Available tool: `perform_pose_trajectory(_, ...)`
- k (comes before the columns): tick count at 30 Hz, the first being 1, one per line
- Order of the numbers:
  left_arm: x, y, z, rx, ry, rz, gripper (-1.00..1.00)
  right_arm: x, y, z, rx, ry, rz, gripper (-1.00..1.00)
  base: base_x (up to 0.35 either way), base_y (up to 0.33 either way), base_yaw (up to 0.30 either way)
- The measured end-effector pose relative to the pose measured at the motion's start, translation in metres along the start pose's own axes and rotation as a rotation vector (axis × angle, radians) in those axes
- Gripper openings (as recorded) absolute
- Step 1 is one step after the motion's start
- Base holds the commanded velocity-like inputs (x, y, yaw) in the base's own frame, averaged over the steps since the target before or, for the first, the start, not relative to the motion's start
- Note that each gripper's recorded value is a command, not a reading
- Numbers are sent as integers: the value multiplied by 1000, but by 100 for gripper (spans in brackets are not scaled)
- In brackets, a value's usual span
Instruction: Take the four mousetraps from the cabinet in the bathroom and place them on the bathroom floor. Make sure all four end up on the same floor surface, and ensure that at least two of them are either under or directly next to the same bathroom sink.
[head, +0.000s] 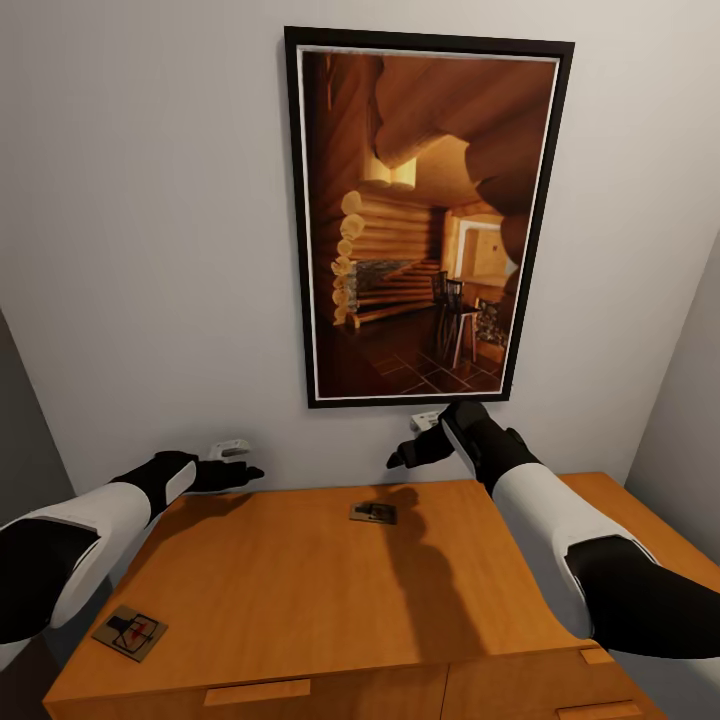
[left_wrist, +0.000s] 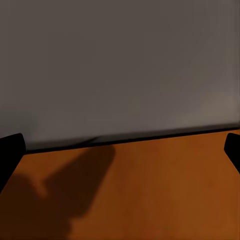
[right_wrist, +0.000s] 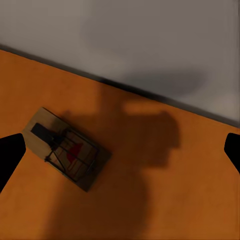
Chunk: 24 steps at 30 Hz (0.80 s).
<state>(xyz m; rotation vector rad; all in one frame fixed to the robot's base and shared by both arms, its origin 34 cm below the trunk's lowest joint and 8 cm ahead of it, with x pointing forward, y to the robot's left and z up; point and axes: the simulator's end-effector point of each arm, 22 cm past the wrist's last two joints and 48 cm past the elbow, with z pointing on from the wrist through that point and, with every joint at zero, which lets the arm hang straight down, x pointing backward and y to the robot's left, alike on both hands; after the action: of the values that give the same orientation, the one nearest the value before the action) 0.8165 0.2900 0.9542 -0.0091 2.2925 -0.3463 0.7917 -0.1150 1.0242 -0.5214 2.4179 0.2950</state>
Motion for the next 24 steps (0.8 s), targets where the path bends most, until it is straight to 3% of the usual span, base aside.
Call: perform_pose_trajectory(24, 1, -25, 7, 33, 5, 17, 100, 4, -5, 1, 10, 9, 1, 100, 0, 0, 0)
